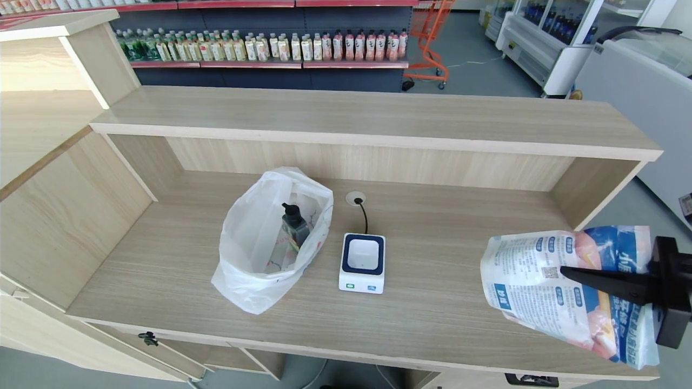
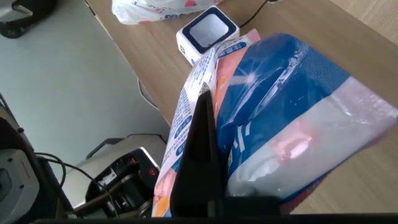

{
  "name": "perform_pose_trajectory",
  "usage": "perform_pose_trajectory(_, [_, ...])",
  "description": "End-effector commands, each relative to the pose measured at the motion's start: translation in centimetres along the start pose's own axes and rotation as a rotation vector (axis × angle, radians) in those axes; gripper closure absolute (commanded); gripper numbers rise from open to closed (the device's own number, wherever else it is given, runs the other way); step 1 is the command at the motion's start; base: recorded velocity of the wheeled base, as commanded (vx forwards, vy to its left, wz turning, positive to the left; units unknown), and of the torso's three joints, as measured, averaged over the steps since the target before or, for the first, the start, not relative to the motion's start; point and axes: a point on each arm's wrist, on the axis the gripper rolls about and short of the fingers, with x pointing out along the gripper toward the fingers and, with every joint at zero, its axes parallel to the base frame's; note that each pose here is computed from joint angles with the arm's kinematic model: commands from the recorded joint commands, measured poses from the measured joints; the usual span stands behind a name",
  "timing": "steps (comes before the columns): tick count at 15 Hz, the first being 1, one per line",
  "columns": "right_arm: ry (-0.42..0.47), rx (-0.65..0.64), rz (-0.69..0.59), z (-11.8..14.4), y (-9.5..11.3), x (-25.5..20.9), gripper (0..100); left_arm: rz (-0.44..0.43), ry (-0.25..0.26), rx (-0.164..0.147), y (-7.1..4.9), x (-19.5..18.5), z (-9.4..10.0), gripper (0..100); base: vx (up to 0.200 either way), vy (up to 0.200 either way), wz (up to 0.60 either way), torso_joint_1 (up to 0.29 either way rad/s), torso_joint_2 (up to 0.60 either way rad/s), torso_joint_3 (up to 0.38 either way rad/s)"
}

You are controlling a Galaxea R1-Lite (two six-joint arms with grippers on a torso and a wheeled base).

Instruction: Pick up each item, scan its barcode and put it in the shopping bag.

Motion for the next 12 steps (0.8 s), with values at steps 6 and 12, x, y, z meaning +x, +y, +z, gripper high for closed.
perform_pose_trajectory(6, [-0.003,-0.017,-0.004,0.9,-3.1,1.9,100,0.000,0.002,0.004,0.0,0.0,0.0,0,0.000,0.200,0.00,0.002,0.00,0.003])
perform_pose_trajectory(12, [0.051,-0.158,-0.033,-1.1,-6.0,4.8,100,0.000,0.002,0.004,0.0,0.0,0.0,0,0.000,0.000,0.00,0.000,0.00,0.000])
